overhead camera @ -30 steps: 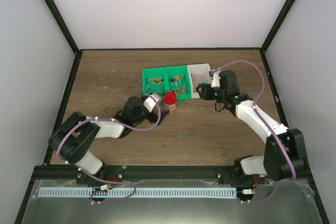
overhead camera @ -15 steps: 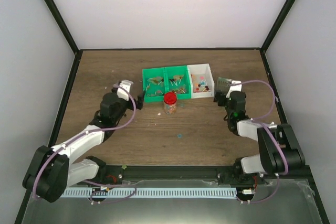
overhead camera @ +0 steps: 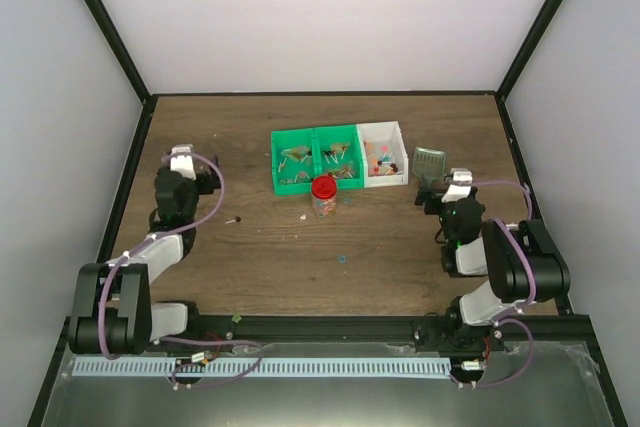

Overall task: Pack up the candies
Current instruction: Reset both arms

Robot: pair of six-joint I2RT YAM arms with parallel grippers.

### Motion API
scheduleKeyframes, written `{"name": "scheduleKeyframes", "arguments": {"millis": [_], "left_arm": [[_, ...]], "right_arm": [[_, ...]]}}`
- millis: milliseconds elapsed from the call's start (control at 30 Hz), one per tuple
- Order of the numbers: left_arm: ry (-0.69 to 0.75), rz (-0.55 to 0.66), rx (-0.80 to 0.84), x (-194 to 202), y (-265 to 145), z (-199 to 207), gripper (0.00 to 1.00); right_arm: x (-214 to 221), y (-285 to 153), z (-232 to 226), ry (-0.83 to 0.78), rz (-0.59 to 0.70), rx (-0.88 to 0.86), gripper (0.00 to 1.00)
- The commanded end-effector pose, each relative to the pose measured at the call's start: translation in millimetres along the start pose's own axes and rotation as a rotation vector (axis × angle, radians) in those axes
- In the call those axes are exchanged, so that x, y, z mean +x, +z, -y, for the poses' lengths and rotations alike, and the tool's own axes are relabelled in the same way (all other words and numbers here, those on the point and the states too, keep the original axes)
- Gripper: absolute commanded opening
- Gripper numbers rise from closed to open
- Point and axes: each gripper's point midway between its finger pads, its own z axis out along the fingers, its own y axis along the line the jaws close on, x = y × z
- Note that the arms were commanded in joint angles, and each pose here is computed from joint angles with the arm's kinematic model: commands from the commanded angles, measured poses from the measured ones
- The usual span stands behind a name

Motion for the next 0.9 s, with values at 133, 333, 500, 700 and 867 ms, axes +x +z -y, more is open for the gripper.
{"name": "scheduleKeyframes", "arguments": {"millis": [133, 333, 500, 700, 867], "left_arm": [[0.069, 0.085, 0.001, 5, -6, -14, 1.00], [0.033, 0.075, 0.049, 18, 1, -9, 1.00], [0.047, 0.060, 0.047, 17, 10, -12, 1.00], [0.038, 0.064, 0.045, 18, 3, -19, 1.00], [0.033, 0.067, 0.044, 19, -4, -20, 1.00]], "right_arm": [[-36, 11, -20, -0.067, 0.110, -0.111, 1.00], [-35, 11, -22, -0.071, 0.106, -0.122, 1.00], [-36, 10, -22, -0.071, 0.111, -0.123, 1.00], [-35, 10, -24, -0.075, 0.110, -0.131, 1.00], [-36, 10, -23, -0.074, 0.111, -0.130, 1.00]]}}
